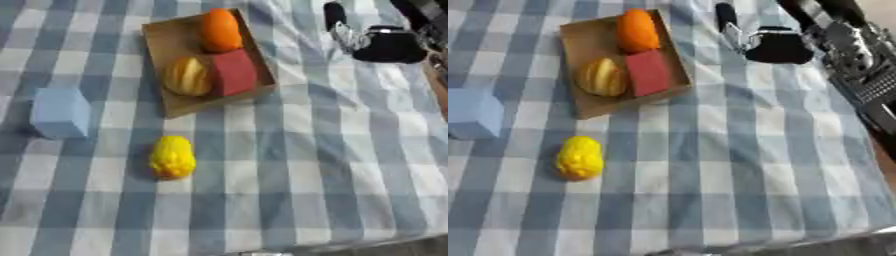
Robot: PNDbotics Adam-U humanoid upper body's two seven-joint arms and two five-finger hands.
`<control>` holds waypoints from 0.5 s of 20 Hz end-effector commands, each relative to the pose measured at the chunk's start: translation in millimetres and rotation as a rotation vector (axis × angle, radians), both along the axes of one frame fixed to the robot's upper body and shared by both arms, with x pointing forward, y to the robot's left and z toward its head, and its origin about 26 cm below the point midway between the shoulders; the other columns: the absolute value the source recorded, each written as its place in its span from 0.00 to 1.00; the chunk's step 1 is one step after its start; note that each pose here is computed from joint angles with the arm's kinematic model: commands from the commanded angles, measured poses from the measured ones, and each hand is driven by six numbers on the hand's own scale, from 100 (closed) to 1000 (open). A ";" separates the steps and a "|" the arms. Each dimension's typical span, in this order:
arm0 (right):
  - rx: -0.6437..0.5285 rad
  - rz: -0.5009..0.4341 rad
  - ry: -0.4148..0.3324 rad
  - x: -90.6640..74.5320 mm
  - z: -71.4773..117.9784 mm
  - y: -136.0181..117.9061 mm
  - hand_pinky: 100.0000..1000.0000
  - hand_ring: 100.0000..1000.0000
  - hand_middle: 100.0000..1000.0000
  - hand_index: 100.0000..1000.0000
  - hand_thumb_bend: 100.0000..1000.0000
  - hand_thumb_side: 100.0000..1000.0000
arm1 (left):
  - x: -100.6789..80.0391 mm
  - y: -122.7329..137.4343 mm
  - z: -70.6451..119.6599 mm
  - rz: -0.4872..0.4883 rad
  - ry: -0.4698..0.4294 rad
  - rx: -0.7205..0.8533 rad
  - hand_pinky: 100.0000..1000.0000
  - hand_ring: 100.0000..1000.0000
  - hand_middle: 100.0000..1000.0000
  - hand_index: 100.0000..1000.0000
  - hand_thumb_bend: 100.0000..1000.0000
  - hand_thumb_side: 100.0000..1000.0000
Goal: Pick up objects on the table and place them in the box.
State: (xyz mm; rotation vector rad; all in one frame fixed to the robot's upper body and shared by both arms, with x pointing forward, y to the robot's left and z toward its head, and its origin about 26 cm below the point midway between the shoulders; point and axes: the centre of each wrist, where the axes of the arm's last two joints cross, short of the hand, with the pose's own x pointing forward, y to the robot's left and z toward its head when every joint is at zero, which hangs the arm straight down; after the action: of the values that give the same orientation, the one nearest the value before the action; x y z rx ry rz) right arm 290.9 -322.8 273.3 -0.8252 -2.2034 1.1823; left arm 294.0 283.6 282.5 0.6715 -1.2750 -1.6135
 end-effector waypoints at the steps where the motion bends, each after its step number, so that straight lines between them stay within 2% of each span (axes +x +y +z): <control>1: 0.001 0.012 -0.019 -2.5 9.2 2.1 0.67 0.61 0.69 0.79 0.00 0.33 | 2.8 -3.6 8.4 0.003 -0.020 0.022 0.98 0.92 0.86 0.94 0.59 0.17; 4: 0.008 0.015 -0.015 -2.3 8.9 2.6 0.67 0.61 0.69 0.79 0.00 0.33 | 10.0 -7.1 7.5 0.005 -0.008 0.036 0.98 0.92 0.86 0.94 0.59 0.17; 10: 0.032 0.011 -0.006 -1.9 7.0 3.2 0.66 0.61 0.68 0.79 0.00 0.35 | 28.1 -4.3 0.0 0.031 0.003 0.090 0.99 0.94 0.87 0.94 0.53 0.11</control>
State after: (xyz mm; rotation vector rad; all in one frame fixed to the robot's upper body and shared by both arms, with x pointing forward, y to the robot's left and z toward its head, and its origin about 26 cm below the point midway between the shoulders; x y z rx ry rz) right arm 292.0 -320.3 272.0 -0.7882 -2.2111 1.1430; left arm 320.3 275.5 276.0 0.6980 -1.2032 -1.6503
